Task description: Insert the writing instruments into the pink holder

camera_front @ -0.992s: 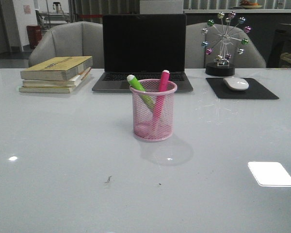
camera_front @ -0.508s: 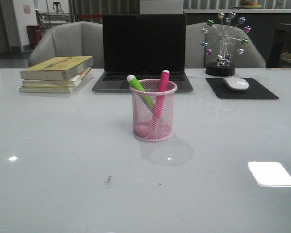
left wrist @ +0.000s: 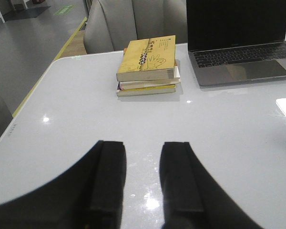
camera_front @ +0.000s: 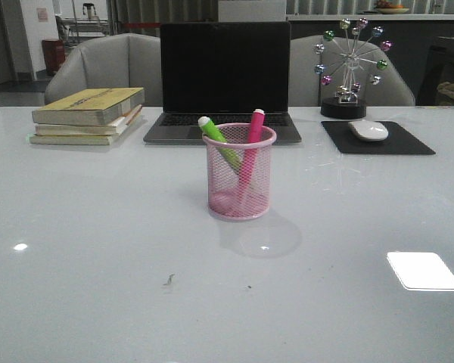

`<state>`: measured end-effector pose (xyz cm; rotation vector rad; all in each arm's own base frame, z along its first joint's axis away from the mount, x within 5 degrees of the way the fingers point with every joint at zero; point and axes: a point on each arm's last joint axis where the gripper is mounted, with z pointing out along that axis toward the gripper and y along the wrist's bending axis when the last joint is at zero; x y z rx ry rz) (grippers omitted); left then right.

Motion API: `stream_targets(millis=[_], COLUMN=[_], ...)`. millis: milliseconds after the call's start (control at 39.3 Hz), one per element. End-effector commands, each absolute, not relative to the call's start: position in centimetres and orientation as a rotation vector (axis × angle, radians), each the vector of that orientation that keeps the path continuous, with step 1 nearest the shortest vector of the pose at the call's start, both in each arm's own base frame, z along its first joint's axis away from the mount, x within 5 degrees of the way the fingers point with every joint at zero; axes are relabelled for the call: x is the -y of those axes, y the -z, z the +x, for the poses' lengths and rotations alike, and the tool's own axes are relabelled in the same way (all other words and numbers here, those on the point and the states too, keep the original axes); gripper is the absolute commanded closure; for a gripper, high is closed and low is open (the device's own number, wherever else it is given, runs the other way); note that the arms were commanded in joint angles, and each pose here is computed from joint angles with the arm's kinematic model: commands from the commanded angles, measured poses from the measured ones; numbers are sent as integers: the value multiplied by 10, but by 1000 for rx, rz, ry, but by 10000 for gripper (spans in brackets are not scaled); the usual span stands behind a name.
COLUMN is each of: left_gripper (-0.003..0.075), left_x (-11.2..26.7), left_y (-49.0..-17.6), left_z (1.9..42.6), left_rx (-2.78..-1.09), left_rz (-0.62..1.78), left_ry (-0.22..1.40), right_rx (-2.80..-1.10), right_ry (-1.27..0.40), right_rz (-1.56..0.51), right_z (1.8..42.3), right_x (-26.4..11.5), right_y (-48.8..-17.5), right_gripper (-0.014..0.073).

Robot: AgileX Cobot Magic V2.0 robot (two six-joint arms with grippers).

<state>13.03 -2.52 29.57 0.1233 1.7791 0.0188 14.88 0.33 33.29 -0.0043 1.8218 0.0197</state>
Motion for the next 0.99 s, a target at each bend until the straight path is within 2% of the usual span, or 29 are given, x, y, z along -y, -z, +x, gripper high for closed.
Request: stream_targets(millis=[0, 178, 559, 966], left_gripper=[453, 453, 453, 453], left_x=[27, 27, 27, 27], left_y=[-307, -307, -307, -307], left_z=[130, 130, 130, 130], left_rx=[-1741, -1741, -1741, -1741], left_rz=[118, 118, 118, 118], left_ry=[20, 20, 20, 20], right_rx=[-1676, -1634, -1639, -1614], right_ry=[-45, -80, -113, -114], right_rz=[17, 44, 74, 73], right_z=[143, 120, 77, 64], right_x=[-3, -3, -2, -2], right_y=[-350, -329, -251, -220], right_gripper=[564, 564, 564, 564])
